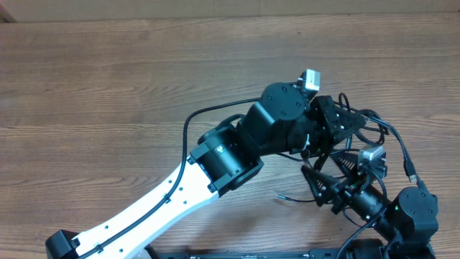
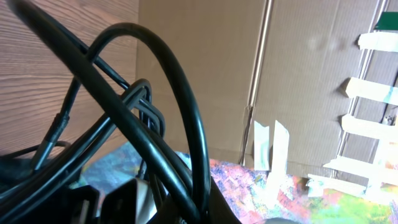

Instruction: Untangle cables

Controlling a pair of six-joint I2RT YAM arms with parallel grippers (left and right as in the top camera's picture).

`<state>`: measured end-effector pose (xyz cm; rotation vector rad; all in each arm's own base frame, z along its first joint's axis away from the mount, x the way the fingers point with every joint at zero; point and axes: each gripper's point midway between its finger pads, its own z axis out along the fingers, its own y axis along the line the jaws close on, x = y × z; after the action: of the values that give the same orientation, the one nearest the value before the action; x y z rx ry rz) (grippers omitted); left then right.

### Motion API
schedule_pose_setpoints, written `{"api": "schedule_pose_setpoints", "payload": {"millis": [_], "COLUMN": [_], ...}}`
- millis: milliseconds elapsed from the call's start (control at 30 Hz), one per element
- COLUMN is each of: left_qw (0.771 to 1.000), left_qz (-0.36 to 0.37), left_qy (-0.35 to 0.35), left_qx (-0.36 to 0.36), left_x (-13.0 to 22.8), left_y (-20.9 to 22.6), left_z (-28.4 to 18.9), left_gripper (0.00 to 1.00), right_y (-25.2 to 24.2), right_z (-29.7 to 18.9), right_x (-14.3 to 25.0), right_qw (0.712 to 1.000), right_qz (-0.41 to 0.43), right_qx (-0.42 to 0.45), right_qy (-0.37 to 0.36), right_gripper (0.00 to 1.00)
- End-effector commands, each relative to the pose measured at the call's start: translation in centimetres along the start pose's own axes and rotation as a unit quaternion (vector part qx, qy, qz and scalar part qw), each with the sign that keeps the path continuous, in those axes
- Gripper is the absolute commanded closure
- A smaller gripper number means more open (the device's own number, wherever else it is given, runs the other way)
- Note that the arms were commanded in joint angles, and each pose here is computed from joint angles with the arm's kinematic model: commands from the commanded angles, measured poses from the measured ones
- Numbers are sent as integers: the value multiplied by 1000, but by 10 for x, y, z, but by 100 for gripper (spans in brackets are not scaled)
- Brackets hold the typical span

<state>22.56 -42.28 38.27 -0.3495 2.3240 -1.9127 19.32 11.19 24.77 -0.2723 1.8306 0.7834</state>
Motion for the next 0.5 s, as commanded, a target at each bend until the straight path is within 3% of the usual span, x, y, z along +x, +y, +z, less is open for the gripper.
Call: {"api": "schedule_pose_setpoints", "payload": {"millis": [0, 33, 133, 400, 467], "left_qw": [999, 999, 999, 988, 979], "left_qz": [0, 4, 10, 36, 32], "left_qy": [-16, -16, -22, -150, -199], "left_qx": [30, 40, 40, -12, -34], "left_x": [0, 0, -2, -55, -74], "left_y": [-23, -28, -28, -5, 5], "left_z": [-7, -7, -7, -18, -25], "left_gripper": [96, 96, 96, 94, 86], "right_y": [2, 2, 2, 2, 2], "right_z": [-1, -1, -1, -1, -1], "right_x": [-4, -4, -4, -4, -4], "right_qw": [1000, 1000, 1000, 1000, 1000], "right_qz": [-7, -7, -7, -7, -7], "right_qx": [-1, -1, -1, -1, -1], "right_qy": [-6, -6, -6, -6, -6], "right_gripper": [59, 79, 96, 96, 96]}}
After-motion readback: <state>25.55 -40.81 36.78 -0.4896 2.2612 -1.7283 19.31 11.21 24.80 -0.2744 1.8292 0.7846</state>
